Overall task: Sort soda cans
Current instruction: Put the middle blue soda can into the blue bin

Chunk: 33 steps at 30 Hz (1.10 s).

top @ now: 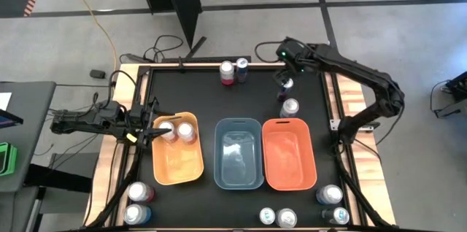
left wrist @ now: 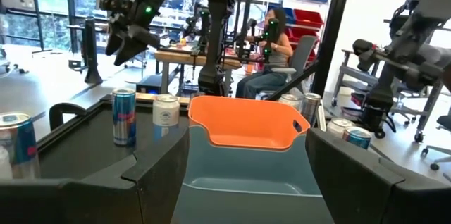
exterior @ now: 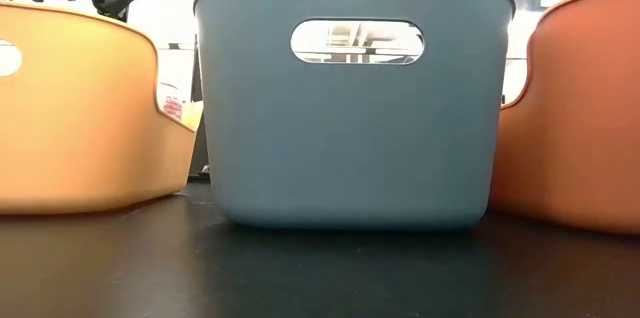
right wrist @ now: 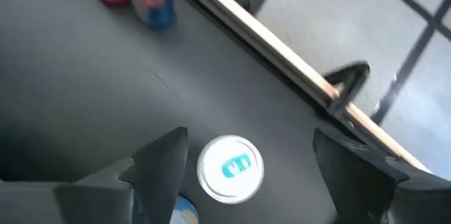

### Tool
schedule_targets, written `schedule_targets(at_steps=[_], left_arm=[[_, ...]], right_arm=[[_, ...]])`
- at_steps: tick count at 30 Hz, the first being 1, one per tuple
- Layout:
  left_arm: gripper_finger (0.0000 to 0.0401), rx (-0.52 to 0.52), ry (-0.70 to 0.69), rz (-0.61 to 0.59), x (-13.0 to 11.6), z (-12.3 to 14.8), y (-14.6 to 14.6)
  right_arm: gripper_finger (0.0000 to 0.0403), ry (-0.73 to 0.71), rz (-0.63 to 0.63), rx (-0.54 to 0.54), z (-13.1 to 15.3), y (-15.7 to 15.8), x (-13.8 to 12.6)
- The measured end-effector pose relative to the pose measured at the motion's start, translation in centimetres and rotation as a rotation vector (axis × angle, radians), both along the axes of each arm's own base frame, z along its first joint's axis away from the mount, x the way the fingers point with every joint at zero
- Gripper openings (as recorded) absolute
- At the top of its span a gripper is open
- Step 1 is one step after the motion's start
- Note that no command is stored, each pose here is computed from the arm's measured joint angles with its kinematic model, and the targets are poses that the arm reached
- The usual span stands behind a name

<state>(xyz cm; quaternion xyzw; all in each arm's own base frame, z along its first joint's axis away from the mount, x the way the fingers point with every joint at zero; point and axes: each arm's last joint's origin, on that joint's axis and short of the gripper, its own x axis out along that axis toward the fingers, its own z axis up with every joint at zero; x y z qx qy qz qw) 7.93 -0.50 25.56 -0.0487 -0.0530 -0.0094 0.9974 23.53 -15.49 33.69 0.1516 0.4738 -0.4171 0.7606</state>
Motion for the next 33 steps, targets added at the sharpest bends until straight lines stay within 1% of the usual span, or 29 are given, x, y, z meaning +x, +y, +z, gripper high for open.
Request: schedule_targets(at_steps=[6,8,13,21,27,33], left_arm=[[0.0279,-0.001,0.007,0.0,0.0,-0.1,0.0],[0.0279,-0.001,0.01,0.0,0.0,-0.1,0.0],[0.0279,0.001,0.027,0.0,0.0,-0.3,0.0],[0.0279,0.001,0.032,-0.001,0.0,-0.3,0.0],[0.0279,0.001,0.033,-0.001,0.0,-0.3,0.0],[0.0279,0.001,0.033,-0.001,0.0,-0.3,0.0]], right_arm=[[0.0386,0.057,-0.018,0.056,-1.4,-0.9,0.4],[0.0396,0.086,-0.018,0.082,-2.1,-1.1,0.6],[0.0395,0.148,-0.02,0.165,-3.7,-1.4,1.3],[0.0399,0.162,-0.029,0.195,-4.7,-1.8,1.3],[0.0399,0.185,-0.031,0.253,-7.1,-1.8,0.8],[0.0398,0.155,-0.012,0.26,-8.8,-1.8,1.0]])
